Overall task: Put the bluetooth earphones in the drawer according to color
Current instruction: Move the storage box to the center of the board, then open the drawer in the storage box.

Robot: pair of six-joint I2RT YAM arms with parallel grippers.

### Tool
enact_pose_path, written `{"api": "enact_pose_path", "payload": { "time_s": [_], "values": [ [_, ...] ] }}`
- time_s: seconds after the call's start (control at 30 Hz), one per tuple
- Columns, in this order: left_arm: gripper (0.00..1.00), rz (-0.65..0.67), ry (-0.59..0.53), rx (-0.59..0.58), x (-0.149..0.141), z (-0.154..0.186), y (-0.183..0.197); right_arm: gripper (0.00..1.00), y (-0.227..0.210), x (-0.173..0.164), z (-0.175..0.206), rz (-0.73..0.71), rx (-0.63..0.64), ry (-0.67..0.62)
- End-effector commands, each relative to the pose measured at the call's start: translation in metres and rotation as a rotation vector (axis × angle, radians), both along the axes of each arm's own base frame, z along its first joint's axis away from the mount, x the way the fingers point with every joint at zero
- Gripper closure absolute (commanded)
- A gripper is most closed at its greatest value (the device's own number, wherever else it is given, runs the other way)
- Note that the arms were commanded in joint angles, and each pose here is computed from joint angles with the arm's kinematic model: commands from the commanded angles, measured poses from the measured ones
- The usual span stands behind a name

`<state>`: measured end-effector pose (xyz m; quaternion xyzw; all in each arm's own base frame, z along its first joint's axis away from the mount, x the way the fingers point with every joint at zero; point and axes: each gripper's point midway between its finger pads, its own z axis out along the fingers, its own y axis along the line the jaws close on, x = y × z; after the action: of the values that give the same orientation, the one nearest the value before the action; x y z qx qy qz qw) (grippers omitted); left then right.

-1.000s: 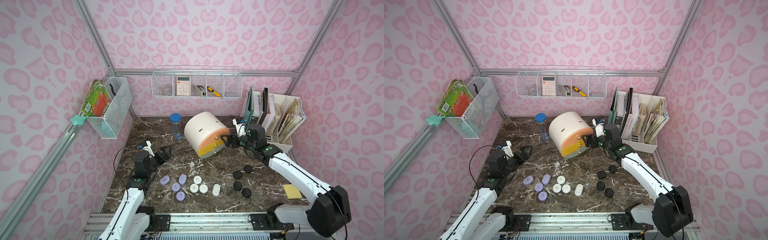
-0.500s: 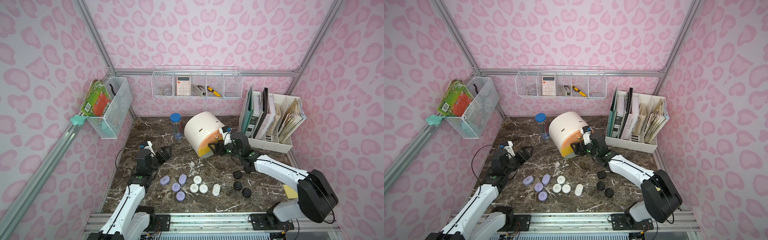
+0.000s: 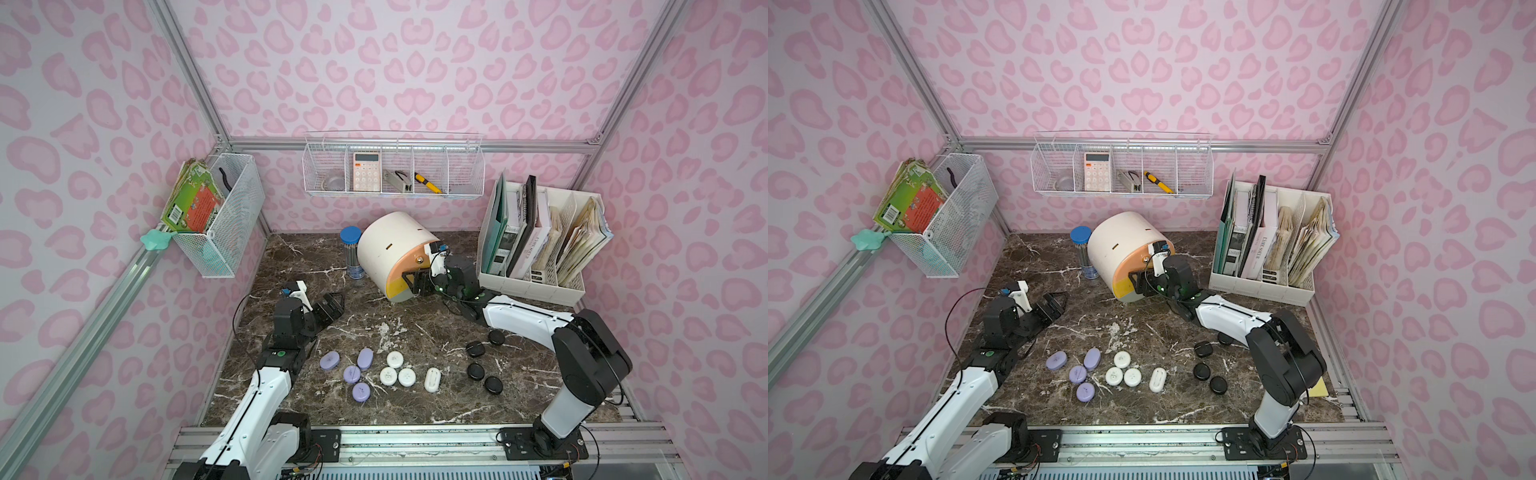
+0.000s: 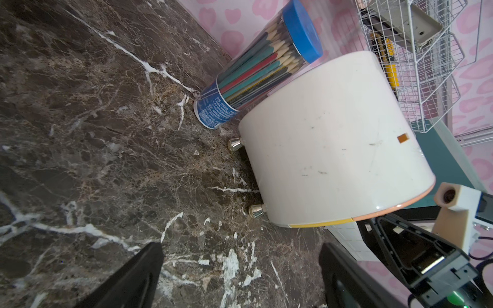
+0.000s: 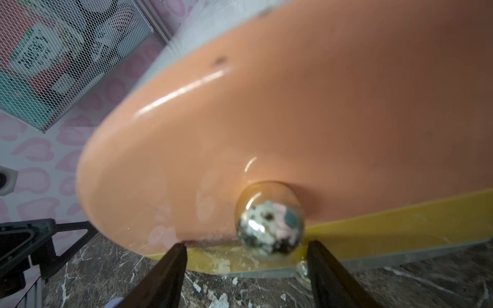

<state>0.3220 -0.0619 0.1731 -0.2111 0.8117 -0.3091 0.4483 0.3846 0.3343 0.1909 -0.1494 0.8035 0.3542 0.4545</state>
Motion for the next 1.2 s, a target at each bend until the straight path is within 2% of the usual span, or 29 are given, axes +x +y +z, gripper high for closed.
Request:
{"api": "enact_pose_path", "payload": {
  "time_s": [0.0, 0.23, 0.4, 0.53, 0.63, 0.77, 0.93, 1.17],
  "values": [
    [0.04, -0.023, -0.038, 0.01, 0.004, 0.009, -0.003, 0.23, -0.011, -0.005, 0.016, -0.029, 0.016, -0.051],
    [0.06, -0.062, -0.028, 0.013, 0.009, 0.005, -0.013, 0.19, -0.055, -0.016, 0.007, -0.071, -0.013, -0.04],
    [0.07, -0.08, -0.009, 0.036, 0.012, 0.0, -0.02, 0.19, -0.077, -0.02, 0.004, -0.049, 0.064, -0.055],
    [0.08, -0.11, 0.0, 0.065, 0.014, -0.003, -0.032, 0.2, -0.087, -0.011, 0.001, -0.024, 0.099, 0.007],
    [0.08, -0.137, 0.01, 0.101, 0.015, -0.005, -0.043, 0.21, -0.083, -0.01, 0.012, 0.002, 0.106, -0.031],
    [0.08, -0.169, 0.018, 0.15, 0.016, -0.007, -0.055, 0.27, -0.073, -0.003, 0.026, 0.04, 0.112, -0.04],
    [0.09, -0.194, 0.023, 0.194, 0.017, -0.008, -0.065, 0.42, -0.061, 0.011, 0.034, 0.06, 0.1, -0.035],
    [0.09, -0.203, 0.03, 0.223, 0.017, -0.011, -0.07, 0.51, -0.042, 0.02, 0.037, 0.092, 0.089, -0.028]
  ]
}}
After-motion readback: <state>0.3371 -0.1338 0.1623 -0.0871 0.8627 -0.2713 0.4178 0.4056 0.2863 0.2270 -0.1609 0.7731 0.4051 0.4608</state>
